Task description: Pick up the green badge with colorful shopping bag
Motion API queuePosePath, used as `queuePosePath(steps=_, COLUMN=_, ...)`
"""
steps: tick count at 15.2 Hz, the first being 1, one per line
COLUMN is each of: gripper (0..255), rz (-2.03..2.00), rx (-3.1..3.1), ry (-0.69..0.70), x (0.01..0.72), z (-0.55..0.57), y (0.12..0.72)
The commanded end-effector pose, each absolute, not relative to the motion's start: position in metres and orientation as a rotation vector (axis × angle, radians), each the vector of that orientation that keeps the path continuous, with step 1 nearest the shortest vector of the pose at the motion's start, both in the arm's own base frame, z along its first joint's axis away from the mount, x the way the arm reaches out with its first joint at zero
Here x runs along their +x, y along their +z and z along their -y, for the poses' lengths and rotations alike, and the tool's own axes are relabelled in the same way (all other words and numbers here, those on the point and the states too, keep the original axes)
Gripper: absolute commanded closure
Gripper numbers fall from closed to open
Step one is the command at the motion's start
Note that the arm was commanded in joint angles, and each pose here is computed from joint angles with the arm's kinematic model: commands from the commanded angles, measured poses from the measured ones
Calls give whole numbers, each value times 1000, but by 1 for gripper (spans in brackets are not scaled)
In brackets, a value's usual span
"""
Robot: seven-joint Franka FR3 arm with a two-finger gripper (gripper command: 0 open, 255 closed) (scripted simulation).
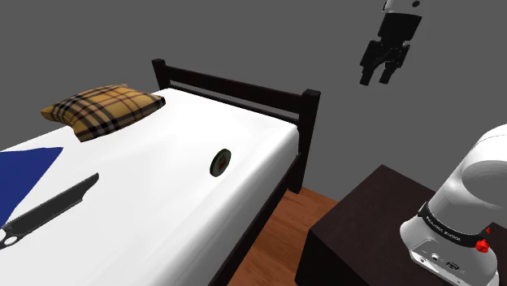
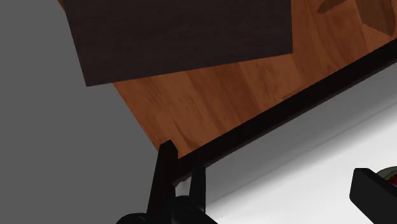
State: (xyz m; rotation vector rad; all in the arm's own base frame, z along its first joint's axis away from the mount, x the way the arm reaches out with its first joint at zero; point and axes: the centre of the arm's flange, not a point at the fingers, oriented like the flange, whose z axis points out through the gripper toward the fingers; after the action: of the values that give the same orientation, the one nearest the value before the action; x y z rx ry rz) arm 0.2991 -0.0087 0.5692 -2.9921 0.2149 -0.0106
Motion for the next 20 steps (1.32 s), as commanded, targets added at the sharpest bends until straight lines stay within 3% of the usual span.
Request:
queuePosePath(steps=1, gripper=0, rz=-215, rx=-2992, ry=-11, x=299, z=9, y=569)
queuePosePath(steps=20, gripper=0, rz=-987, rx=-2801, ry=54, x=375, z=-203, y=474)
